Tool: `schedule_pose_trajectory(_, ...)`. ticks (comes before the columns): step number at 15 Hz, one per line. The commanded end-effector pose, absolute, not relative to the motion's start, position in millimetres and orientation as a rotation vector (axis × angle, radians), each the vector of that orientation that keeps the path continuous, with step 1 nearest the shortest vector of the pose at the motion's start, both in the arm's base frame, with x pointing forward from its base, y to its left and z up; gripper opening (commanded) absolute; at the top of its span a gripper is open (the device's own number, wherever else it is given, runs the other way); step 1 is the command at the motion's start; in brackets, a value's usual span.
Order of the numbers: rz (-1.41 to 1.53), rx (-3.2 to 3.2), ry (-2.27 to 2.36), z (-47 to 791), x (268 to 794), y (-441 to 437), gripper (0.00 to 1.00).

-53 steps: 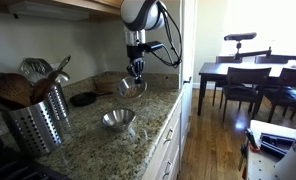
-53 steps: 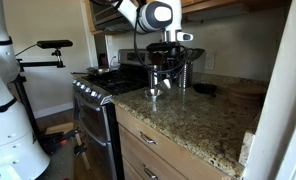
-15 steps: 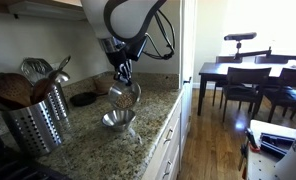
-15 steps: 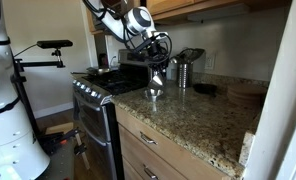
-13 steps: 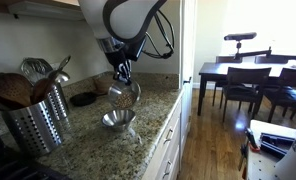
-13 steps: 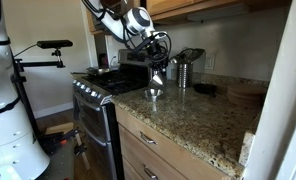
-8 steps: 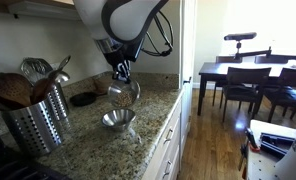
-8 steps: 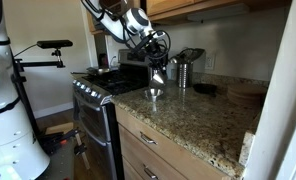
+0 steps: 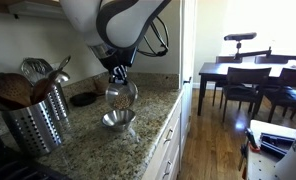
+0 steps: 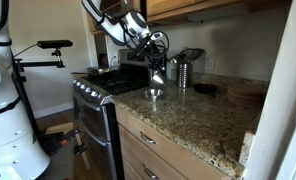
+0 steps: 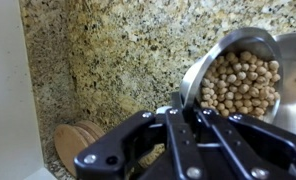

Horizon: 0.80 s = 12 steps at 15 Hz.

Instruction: Pour the contents in the bowl on the right into the bowl on the left

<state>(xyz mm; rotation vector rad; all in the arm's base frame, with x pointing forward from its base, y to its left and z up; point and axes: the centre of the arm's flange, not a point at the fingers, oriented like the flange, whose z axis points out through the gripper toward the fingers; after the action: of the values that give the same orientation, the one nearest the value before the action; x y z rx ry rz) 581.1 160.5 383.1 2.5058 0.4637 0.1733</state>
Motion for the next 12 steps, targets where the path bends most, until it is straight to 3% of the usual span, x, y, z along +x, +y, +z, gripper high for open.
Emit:
schedule_pose_trajectory(1,0.192,2.431,0.425,384,587,175,0.09)
schedule_pose_trajectory(12,0.227,2.321,0.342,366,576,183,0.09)
